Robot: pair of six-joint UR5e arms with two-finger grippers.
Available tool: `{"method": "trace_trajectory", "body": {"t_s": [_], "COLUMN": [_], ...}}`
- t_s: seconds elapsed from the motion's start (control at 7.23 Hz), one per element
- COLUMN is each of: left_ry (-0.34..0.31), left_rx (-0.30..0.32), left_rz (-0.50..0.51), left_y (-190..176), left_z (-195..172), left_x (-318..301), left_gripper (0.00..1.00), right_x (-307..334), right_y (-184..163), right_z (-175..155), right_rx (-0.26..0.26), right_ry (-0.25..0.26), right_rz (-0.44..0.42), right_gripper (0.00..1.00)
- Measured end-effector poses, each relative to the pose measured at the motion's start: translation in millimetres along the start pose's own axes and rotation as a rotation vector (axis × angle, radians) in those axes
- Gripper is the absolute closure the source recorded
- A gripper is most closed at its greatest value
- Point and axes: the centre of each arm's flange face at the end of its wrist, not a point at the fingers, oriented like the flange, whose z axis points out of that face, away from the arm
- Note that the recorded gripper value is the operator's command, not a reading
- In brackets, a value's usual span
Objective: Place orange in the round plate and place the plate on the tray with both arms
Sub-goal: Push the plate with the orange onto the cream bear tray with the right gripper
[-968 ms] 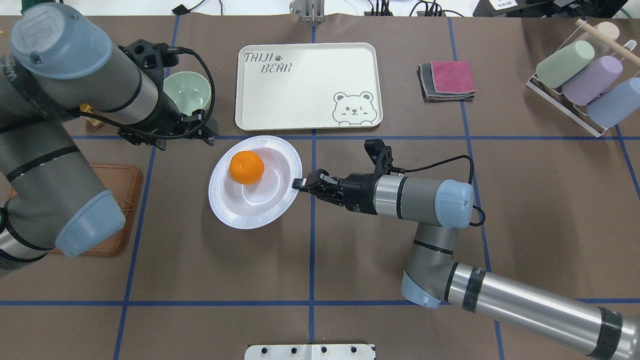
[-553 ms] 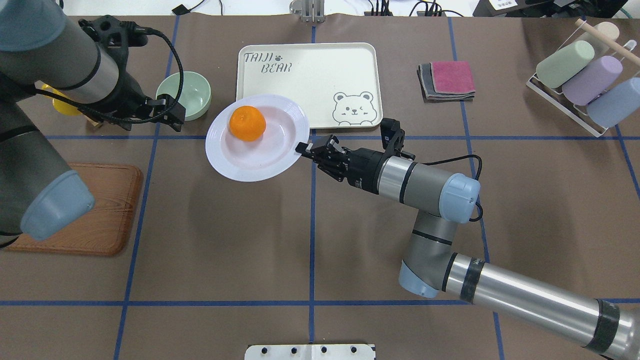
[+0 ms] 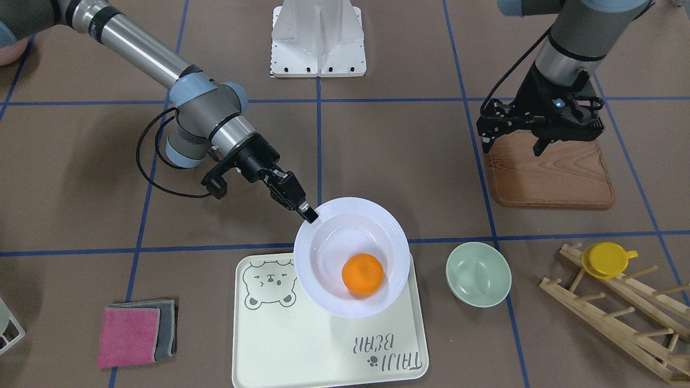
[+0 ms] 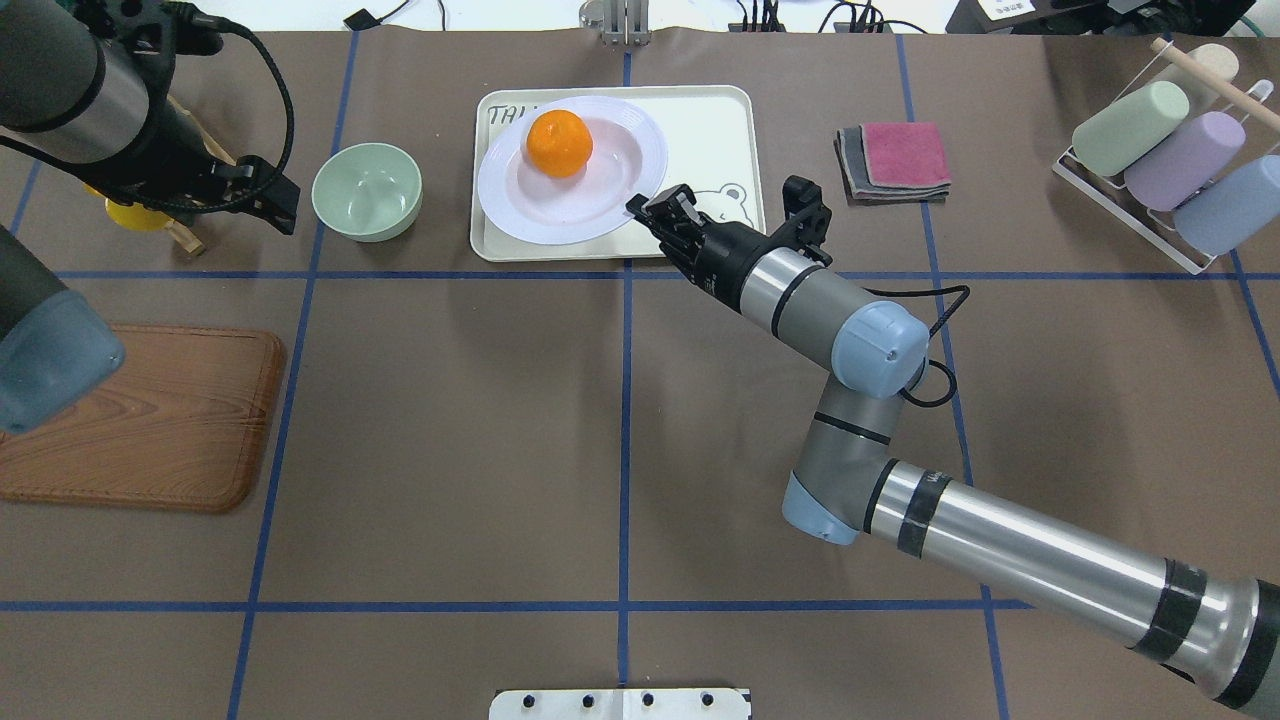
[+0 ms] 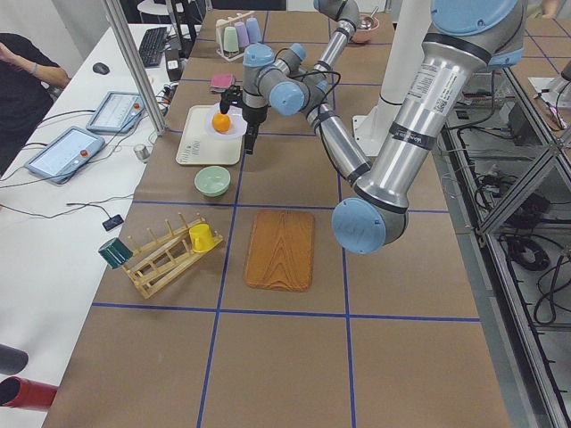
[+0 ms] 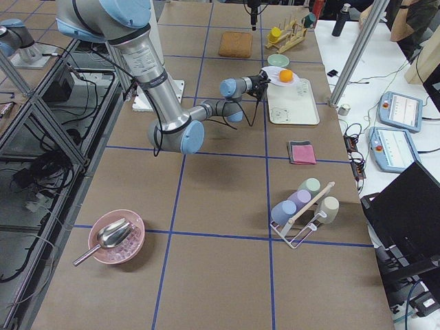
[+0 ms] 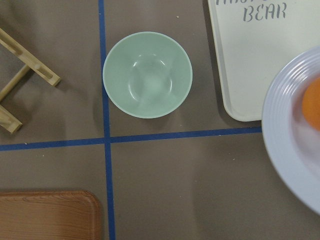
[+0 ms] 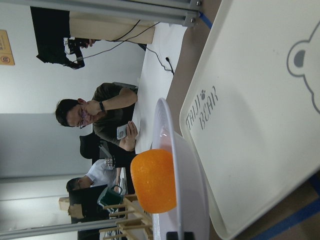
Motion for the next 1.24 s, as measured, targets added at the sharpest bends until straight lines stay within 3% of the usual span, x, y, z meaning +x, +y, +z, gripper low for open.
{"method": "trace_trajectory", "body": {"t_s": [0.41, 0.55, 0.83, 1.11, 1.24], "left_ry": [-0.002, -0.002, 0.001, 0.006, 0.007], "left_rx": [0.001, 0.001, -0.001, -0.003, -0.003], "left_rz": [-0.001, -0.001, -0.002, -0.003, -0.004], "left_y": [-0.8, -0.9, -0.7, -0.6, -1.0], "left_z": [-1.1, -1.5, -2.1, -3.0, -3.7], "left_x": [-3.9, -4.2, -4.1, -4.3, -4.8], "left_gripper": [0.03, 0.03, 0.03, 0.03, 0.03], "right_x": [24.3, 27.9, 27.5, 25.3, 14.7], "right_y": [-18.0, -19.6, -19.2, -27.7, -35.9], "right_z": [24.8, 28.2, 31.9, 38.1, 34.9], "right_rx": [0.139, 0.156, 0.168, 0.182, 0.142], "right_ry": [0.084, 0.097, 0.109, 0.189, 0.251], "right_rz": [-0.044, -0.051, -0.054, -0.102, -0.158], "right_gripper": [0.87, 0.63, 0.00, 0.00, 0.00]}}
